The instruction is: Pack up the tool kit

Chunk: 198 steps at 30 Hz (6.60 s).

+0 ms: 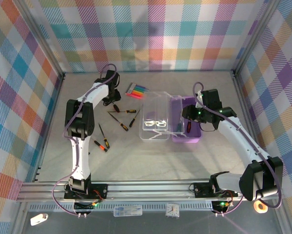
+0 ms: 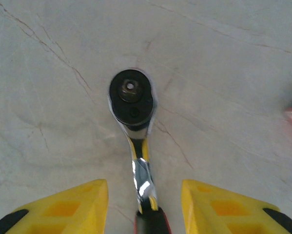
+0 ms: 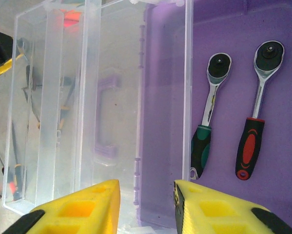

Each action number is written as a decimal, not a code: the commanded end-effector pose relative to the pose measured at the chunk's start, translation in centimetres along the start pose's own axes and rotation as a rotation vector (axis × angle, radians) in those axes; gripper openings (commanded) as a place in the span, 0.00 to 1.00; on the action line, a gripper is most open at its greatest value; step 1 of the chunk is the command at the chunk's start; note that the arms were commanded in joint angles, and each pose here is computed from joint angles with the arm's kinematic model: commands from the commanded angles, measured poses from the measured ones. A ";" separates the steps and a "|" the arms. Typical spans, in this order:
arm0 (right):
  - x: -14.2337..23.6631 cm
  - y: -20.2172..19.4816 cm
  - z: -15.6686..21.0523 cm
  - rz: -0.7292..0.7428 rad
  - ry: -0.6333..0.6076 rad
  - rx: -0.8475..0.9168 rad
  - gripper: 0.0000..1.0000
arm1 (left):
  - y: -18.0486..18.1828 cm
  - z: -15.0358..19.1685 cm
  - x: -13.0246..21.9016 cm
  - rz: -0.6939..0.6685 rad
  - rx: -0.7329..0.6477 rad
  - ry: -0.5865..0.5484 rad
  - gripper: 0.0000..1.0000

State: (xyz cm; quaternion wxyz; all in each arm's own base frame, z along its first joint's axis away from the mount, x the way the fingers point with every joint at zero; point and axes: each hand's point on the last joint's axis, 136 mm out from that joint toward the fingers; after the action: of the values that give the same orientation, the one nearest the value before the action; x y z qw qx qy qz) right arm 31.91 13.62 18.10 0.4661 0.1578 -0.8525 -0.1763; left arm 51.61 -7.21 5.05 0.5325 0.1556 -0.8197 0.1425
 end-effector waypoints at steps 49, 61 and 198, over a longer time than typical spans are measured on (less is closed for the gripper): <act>-0.1 5.6 0.4 -0.191 0.041 0.056 0.40 | 0.2 -3.3 11.8 0.437 0.232 -0.156 0.00; 1.3 12.7 2.1 -0.322 0.055 0.180 0.55 | -5.1 3.1 18.4 0.700 0.197 -0.153 0.00; -7.9 -7.5 -0.2 0.260 0.111 -0.110 0.30 | -0.3 10.0 23.7 0.483 -0.014 -0.237 1.00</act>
State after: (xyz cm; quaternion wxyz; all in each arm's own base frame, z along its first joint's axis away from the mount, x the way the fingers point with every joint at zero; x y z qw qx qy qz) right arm 35.84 10.79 5.11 0.5781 0.0320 -0.8021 -0.1464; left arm 34.19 -14.65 22.50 0.3865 -0.0413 -0.8872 0.2487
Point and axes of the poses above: each hand's point on the last joint's axis, 136 mm out from that joint toward the fingers, its own x axis back along the fingers, its own y axis along the line the jaws close on, z = x × y, and after that the axes turned 3 degrees about x, right-handed
